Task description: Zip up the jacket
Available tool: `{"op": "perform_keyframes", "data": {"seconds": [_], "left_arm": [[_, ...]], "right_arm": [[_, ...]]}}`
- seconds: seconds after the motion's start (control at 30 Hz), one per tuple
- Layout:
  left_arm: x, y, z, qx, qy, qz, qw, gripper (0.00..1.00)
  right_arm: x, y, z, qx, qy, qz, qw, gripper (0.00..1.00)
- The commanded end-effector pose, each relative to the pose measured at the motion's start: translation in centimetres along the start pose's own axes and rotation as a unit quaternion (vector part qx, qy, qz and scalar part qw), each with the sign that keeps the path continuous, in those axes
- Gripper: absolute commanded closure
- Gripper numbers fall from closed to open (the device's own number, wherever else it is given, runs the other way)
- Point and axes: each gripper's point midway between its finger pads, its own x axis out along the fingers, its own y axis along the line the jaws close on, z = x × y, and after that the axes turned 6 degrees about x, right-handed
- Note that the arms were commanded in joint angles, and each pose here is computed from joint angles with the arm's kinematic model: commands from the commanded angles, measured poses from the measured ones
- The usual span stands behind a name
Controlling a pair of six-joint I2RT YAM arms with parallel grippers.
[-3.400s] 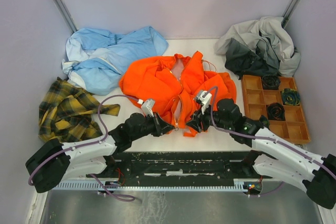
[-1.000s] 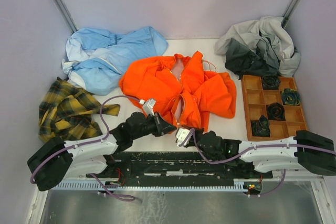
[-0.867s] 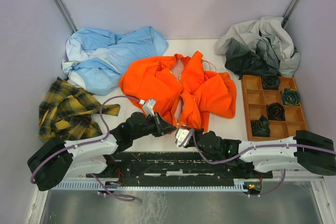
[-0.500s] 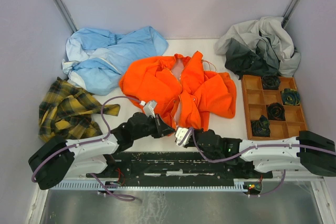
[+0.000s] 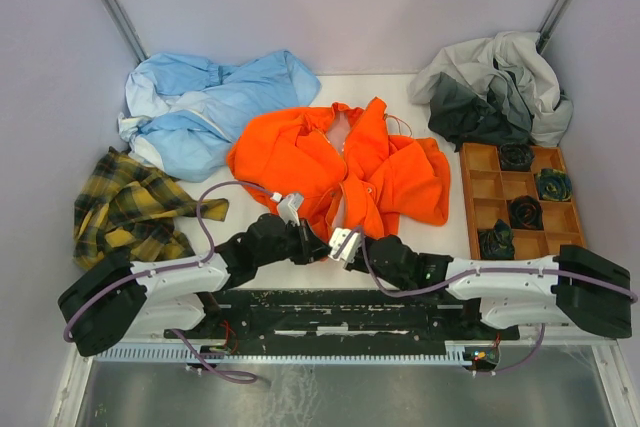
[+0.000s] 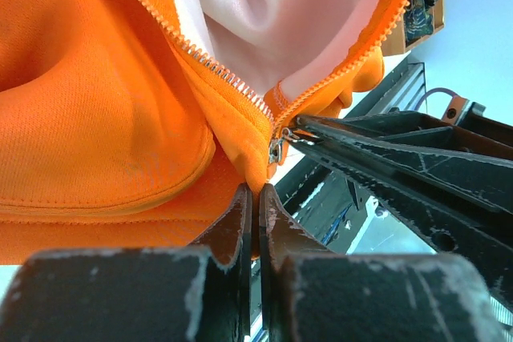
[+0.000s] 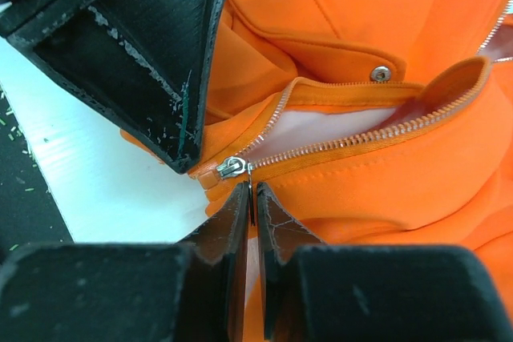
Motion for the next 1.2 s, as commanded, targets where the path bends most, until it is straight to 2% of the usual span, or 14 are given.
{"op": "perform_keyframes", "data": {"seconds": [0.0,0.17,0.4,0.6,0.77,0.97,1.17], "left_arm": [[0.1,-1.6,1.0,0.033,-0.008,-0.021,0.999,0.97],[0.0,-1.7,1.2,0.033,-0.011,-0.024,0.999,0.97],[0.1,-1.1,0.5,0.032,-0.001,-0.016,0.999,0.97],[0.3,-0.1,-1.7,0.048,0.038,0.011,0.998,0.97],[0.1,1.7,-3.7,0.074,0.064,0.069,0.993,0.97],[-1.5,4.3,-3.2,0.070,0.035,0.127,0.989,0.97],[-2.4,4.9,-2.3,0.083,0.019,0.153,0.985,0.97]], "right_arm": [[0.7,0.3,1.8,0.020,-0.021,0.010,1.000,0.83],[0.8,0.0,1.0,0.023,-0.015,0.004,1.000,0.83],[0.4,-0.9,1.8,0.033,-0.024,-0.006,0.999,1.00],[0.2,-3.2,3.3,0.050,-0.012,-0.040,0.998,1.00],[0.9,-6.5,3.1,0.066,0.023,-0.084,0.994,1.00],[0.5,-10.6,3.6,0.100,0.025,-0.137,0.985,1.00],[0.7,-9.1,5.7,0.105,-0.008,-0.076,0.992,1.00]]}}
